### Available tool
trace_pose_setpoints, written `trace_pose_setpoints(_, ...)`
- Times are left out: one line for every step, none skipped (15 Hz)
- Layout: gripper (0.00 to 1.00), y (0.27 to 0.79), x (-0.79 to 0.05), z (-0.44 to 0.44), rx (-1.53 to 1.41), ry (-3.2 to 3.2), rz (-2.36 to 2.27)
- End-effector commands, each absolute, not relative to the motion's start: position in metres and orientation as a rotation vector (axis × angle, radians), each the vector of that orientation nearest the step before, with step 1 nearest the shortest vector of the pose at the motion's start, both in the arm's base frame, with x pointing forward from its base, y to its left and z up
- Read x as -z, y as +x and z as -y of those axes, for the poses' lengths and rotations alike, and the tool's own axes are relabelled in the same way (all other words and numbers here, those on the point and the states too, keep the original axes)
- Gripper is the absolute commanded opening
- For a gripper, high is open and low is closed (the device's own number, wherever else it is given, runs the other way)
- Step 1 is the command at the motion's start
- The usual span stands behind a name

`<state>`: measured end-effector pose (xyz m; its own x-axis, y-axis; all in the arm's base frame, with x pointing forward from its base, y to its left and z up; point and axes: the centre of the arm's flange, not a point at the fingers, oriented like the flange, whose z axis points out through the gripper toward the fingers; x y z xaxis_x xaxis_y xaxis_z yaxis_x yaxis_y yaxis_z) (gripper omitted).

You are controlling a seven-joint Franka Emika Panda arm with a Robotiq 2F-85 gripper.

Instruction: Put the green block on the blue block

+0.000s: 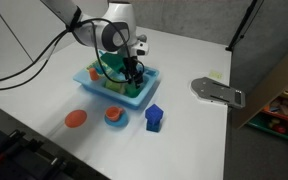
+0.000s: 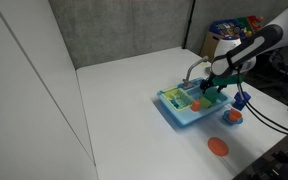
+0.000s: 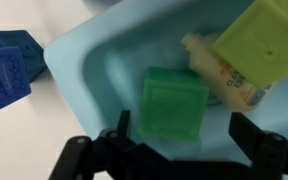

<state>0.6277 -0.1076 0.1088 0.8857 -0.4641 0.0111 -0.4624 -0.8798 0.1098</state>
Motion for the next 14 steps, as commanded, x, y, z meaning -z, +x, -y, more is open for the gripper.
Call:
trace_pose_setpoints(1.0,0.629,-0.106,0.11,0.001,2.939,0.759)
trace_pose_setpoints(1.0,0.628,-0.106,0.11,0.0,2.934,0.758)
trace_pose_setpoints(1.0,0.627,-0.105,0.111,-0.003,2.932,0.757)
trace_pose_setpoints(1.0,0.626,-0.104,0.111,-0.006,2.932,0.755)
trace_pose_setpoints(1.0,0.626,-0.102,0.112,-0.002,2.932,0.756)
trace_pose_setpoints(1.0,0.625,-0.1,0.112,0.004,2.933,0.757)
trace_pose_setpoints(1.0,0.625,-0.098,0.113,0.009,2.931,0.758)
trace_pose_setpoints(1.0,0.624,-0.096,0.113,0.014,2.93,0.759)
trace_pose_setpoints(1.0,0.624,-0.095,0.114,0.018,2.929,0.759)
trace_pose_setpoints(0.75,0.623,-0.093,0.115,0.021,2.928,0.759)
trace_pose_setpoints(0.74,0.623,-0.094,0.115,0.022,2.929,0.76)
trace_pose_setpoints(0.65,0.623,-0.095,0.115,0.02,2.928,0.759)
trace_pose_setpoints(0.58,0.623,-0.1,0.115,0.012,2.931,0.757)
trace_pose_setpoints(0.49,0.624,-0.103,0.116,0.004,2.933,0.755)
